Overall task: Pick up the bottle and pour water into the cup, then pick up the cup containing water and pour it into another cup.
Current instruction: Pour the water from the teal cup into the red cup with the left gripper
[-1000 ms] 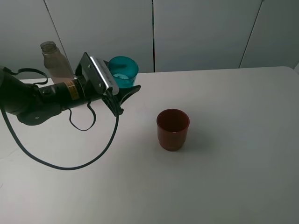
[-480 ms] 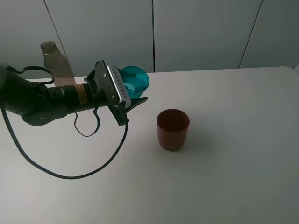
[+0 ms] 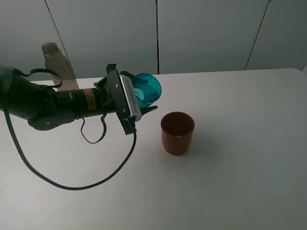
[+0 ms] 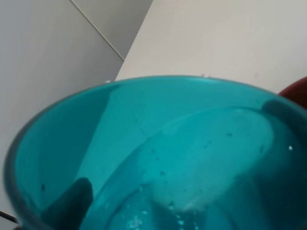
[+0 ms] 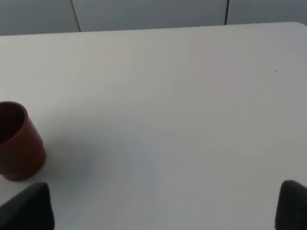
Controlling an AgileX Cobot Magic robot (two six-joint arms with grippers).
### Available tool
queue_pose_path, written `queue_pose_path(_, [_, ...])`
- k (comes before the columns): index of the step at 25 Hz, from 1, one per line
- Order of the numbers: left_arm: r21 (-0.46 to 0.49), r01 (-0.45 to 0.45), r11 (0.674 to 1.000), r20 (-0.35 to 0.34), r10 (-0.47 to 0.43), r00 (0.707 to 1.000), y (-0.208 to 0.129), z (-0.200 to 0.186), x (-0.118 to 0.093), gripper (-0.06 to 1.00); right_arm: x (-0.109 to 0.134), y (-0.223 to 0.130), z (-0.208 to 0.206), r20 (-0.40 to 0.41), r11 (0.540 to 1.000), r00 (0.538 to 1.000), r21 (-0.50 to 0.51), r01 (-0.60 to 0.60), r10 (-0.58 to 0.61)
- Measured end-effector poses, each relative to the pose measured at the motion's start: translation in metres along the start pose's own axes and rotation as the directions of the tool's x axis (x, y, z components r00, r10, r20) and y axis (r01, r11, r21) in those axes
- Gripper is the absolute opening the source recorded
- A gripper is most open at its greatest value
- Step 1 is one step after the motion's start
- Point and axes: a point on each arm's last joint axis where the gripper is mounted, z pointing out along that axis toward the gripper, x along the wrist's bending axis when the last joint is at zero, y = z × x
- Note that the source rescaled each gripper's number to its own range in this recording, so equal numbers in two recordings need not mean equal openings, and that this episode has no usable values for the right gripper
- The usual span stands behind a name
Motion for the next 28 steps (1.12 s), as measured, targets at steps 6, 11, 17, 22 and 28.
queue_pose_path(6, [0.018,-0.051,0.999,0.022,0.051,0.998,0.004,0.006,0.000,0.07,0.000,0.000,0.000,0.000,1.000,1.000,0.000,0.000,0.000])
queue_pose_path(11, [0.044,-0.101,0.994,0.049,0.099,0.994,0.010,0.014,-0.002,0.07,0.000,0.000,0.000,0.000,1.000,1.000,0.000,0.000,0.000])
queue_pose_path(17, [0.058,-0.147,0.987,0.067,0.143,0.987,0.010,0.015,-0.004,0.07,0.000,0.000,0.000,0.000,1.000,1.000,0.000,0.000,0.000])
queue_pose_path(22, [0.059,-0.173,0.983,0.072,0.168,0.983,0.011,0.016,-0.004,0.07,0.000,0.000,0.000,0.000,1.000,1.000,0.000,0.000,0.000])
queue_pose_path(28, [0.063,-0.211,0.975,0.091,0.205,0.974,0.013,0.018,-0.008,0.07,0.000,0.000,0.000,0.000,1.000,1.000,0.000,0.000,0.000])
